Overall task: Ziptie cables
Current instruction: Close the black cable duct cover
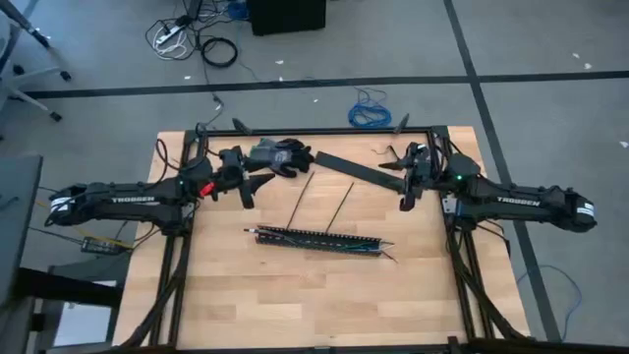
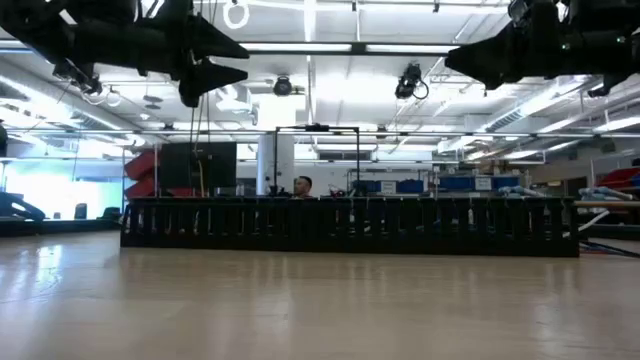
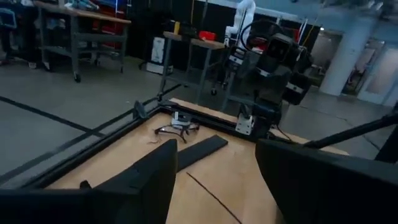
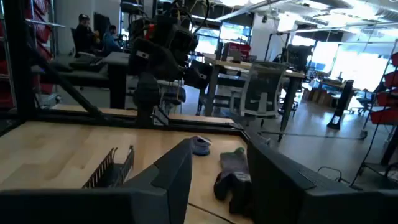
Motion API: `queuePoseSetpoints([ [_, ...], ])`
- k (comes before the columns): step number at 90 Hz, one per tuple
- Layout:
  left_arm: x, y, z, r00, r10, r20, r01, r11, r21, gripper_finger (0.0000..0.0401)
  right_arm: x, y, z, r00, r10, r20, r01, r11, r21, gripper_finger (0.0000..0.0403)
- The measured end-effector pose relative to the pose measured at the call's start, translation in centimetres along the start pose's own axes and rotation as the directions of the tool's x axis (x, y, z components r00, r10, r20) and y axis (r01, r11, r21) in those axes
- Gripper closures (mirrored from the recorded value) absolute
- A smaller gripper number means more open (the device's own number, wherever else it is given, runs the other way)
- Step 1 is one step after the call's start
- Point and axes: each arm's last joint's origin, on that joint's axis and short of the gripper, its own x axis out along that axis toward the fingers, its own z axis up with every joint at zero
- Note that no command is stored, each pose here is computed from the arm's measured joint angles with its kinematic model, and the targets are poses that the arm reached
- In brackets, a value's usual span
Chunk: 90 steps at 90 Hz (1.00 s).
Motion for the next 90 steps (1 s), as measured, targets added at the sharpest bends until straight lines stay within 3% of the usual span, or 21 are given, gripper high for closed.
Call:
queuePoseSetpoints([
  [32,-0.01,-0.25,0.27,0.998,-0.066,0.018,0.067,0.998,-0.014,0.0188,-0.02,-0.09,0.79,0.997,-0.011,0.081,0.011,1.000,-0.011,0.0254],
  [54,0.00,-0.28,0.39,0.997,-0.069,0.030,0.066,0.993,0.094,0.0188,0.12,-0.11,0.64,0.997,-0.018,0.071,0.019,1.000,-0.016,0.0253],
  [90,-0.01,0.17,0.46,0.995,0.083,0.063,-0.094,0.978,0.188,0.0188,0.10,-0.21,0.79,0.996,-0.042,0.085,0.044,0.999,-0.020,0.0254],
])
